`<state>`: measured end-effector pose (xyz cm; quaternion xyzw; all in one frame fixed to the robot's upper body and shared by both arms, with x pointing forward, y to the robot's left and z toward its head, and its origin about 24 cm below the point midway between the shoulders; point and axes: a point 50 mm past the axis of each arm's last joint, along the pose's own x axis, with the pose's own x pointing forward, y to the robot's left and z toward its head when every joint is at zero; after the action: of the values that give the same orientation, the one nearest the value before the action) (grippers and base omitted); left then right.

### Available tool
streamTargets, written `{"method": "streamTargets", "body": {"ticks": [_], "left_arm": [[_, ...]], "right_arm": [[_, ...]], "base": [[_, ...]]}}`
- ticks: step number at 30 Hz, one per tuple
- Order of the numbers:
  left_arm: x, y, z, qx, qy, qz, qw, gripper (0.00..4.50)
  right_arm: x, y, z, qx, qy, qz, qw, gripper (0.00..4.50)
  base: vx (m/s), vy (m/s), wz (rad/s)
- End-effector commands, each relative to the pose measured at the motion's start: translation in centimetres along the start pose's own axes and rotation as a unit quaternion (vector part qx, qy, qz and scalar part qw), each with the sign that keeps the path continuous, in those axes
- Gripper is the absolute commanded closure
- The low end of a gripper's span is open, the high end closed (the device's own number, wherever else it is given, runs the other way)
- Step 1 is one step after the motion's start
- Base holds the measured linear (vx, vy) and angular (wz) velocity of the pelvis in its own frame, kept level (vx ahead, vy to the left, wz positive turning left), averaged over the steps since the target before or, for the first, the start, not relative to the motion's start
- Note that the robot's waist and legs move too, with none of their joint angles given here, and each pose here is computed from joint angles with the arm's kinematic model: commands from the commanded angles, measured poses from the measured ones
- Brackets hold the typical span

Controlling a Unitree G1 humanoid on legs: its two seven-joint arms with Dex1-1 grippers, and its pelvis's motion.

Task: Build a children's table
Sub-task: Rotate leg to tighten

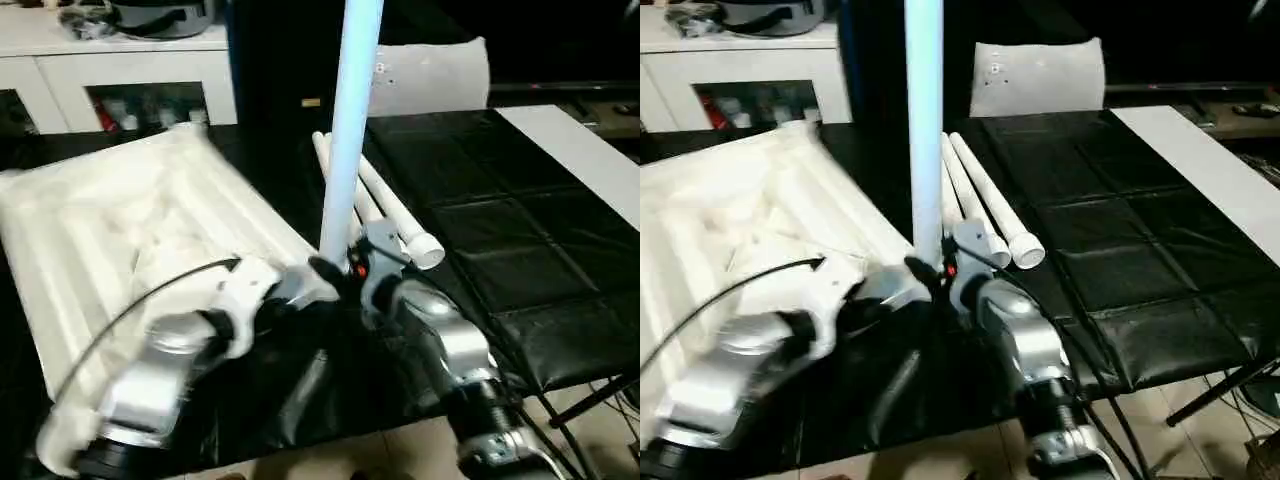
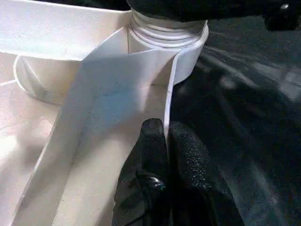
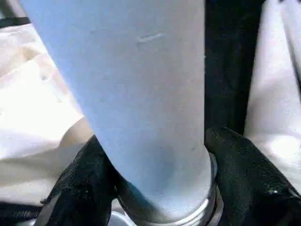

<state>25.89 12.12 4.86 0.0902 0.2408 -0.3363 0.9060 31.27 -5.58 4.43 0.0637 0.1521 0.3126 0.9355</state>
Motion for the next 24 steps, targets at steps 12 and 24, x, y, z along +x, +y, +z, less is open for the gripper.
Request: {"method": "streamTargets", "body": {"ticks": [12,24], "left_arm": [[-0.1,0.3,1.5,0.06,-0.02,-0.014,0.998,4.5],[-3.2,2.6,-0.7,0.124,0.024,-0.16,0.979,4.5]], "right_arm": [[-1.9,3.1,0.1,-0.051,-0.042,0.147,0.987,0.37],[-6.3,0.2,1.8,-0.13,-0.025,0.261,0.956,0.06]], "base": [[0.0,0.0,0.0],[0.0,0.0,0.0]]}}
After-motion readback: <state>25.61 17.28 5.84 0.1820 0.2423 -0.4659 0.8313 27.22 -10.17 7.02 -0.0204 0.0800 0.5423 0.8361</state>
